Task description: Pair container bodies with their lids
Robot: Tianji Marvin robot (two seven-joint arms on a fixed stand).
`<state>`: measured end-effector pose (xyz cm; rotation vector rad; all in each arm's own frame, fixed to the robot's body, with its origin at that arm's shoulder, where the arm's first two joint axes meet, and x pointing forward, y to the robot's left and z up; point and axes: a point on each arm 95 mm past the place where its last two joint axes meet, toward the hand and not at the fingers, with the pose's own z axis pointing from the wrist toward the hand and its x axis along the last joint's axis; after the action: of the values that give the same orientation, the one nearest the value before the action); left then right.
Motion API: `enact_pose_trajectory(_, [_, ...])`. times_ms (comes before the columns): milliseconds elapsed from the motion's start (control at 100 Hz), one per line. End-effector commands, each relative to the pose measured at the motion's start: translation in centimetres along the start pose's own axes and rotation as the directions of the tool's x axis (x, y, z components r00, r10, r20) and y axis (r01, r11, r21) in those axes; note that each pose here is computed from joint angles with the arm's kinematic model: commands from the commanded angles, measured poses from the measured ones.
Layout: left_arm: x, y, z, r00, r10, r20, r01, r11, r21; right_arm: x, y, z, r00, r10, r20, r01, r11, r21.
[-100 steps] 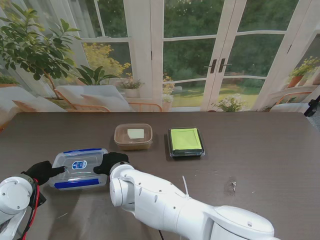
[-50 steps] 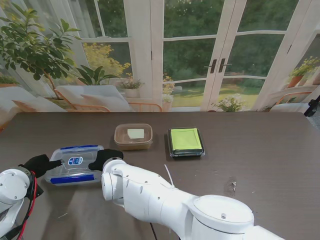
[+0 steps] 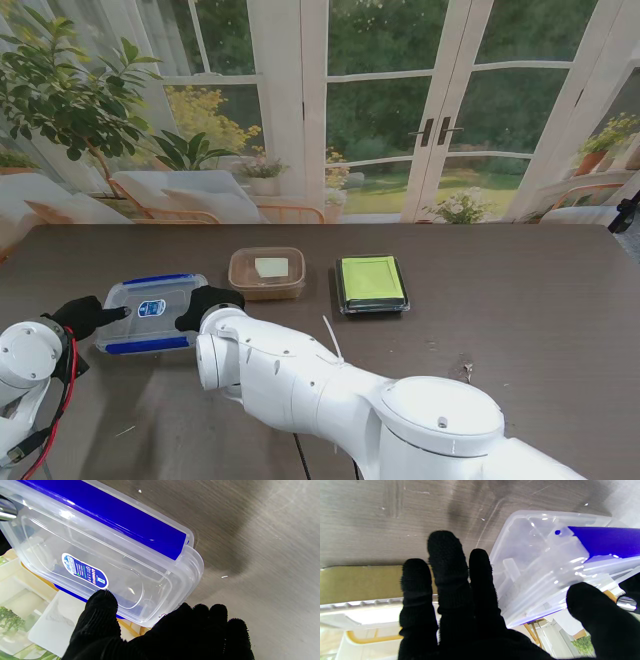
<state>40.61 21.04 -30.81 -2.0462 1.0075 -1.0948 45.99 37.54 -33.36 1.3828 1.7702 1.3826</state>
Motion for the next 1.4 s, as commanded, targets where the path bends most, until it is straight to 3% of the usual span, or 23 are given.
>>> enact_pose_trajectory(0, [1.5, 0.2, 0.1, 0.999, -0.006, -0.049, 0.005, 1.000, -0.024, 3.3, -0.1, -0.8, 0.997, 0.013, -0.077, -0.012, 1.000, 0.019])
enact_pose_trajectory(370, [1.4, 0.2, 0.3, 0.999, -0.006, -0.036, 0.005, 1.000, -0.017, 2.2, -0.4, -0.4, 0.998, -0.062, -0.021, 0.063, 0.997, 0.052])
enact_pose_trajectory(690, [1.7, 0.4, 0.1, 1.000, 0.003, -0.023, -0.004, 1.000, -0.025, 1.0, 0.7, 0.1, 0.992, -0.126, 0.025, 0.124, 0.991, 0.056])
enact_pose_trajectory(1180, [2.2, 0.2, 0.0, 1.000, 0.018, -0.010, -0.018, 0.999, -0.035, -0.6, 2.1, 0.6, 0.987, -0.133, 0.089, 0.130, 0.991, 0.044])
enact_pose_trajectory(1390, [2.1, 0.2, 0.1, 1.000, 0.020, -0.009, -0.020, 0.999, -0.036, -0.7, 2.0, 0.7, 0.981, -0.178, 0.073, 0.170, 0.980, 0.104])
